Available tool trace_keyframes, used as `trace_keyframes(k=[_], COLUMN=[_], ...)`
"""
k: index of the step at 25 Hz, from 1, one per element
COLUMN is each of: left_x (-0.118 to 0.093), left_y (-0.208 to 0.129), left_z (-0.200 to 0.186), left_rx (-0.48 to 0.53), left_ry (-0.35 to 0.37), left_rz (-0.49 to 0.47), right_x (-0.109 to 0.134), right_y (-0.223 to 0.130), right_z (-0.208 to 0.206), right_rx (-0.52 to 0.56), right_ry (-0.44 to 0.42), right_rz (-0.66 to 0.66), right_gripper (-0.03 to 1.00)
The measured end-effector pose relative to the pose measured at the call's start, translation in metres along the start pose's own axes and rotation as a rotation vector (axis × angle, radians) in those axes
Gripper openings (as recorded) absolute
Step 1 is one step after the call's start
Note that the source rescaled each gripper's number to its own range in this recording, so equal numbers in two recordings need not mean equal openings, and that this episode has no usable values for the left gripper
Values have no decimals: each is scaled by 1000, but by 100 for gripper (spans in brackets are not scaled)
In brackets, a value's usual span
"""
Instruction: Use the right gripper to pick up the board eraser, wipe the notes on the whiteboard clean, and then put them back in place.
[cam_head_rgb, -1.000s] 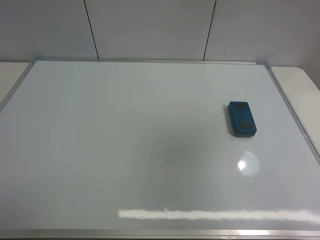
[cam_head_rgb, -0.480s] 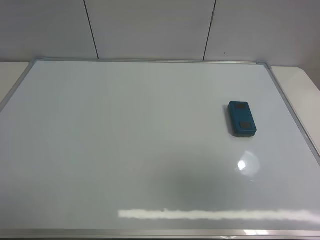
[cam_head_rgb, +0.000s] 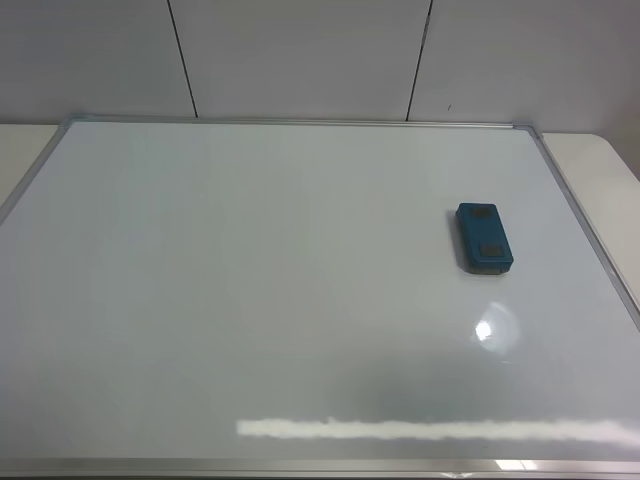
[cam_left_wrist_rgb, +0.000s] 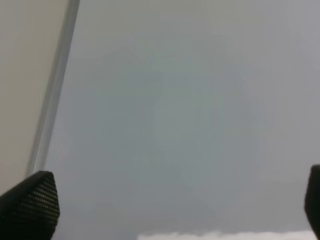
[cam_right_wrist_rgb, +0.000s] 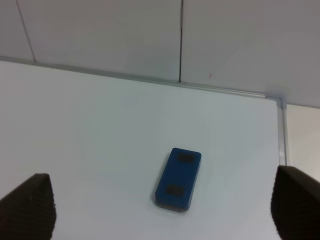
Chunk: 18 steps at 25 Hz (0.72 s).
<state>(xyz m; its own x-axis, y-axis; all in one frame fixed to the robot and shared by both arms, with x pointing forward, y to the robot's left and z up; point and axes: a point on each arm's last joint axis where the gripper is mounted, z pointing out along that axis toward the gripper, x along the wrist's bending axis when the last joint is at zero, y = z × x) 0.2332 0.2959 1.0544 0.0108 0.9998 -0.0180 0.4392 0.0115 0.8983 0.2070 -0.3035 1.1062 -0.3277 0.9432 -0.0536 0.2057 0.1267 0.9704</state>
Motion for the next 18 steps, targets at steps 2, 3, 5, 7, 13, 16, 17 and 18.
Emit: trace_keyframes(k=[2, 3, 5, 7, 13, 16, 17, 18], left_x=[0, 0, 0, 0, 0, 0, 0, 0], left_y=[0, 0, 0, 0, 0, 0, 0, 0], left_z=[0, 0, 0, 0, 0, 0, 0, 0], left_rx=[0, 0, 0, 0, 0, 0, 0, 0], left_ry=[0, 0, 0, 0, 0, 0, 0, 0], left_rz=[0, 0, 0, 0, 0, 0, 0, 0], right_x=[1, 1, -1, -2, -3, -4, -5, -5], right_y=[0, 0, -1, -8, -47, -48, -48, -48], right_z=[0, 0, 1, 8, 37, 38, 38, 38], right_rx=[0, 0, 6, 43, 242, 240, 241, 241], right_ry=[8, 7, -7, -24, -37, -52, -59, -66], right_rz=[-15, -19, -30, -17, 34, 48, 53, 62], right_gripper=[59, 58, 57, 56, 56, 56, 56, 56])
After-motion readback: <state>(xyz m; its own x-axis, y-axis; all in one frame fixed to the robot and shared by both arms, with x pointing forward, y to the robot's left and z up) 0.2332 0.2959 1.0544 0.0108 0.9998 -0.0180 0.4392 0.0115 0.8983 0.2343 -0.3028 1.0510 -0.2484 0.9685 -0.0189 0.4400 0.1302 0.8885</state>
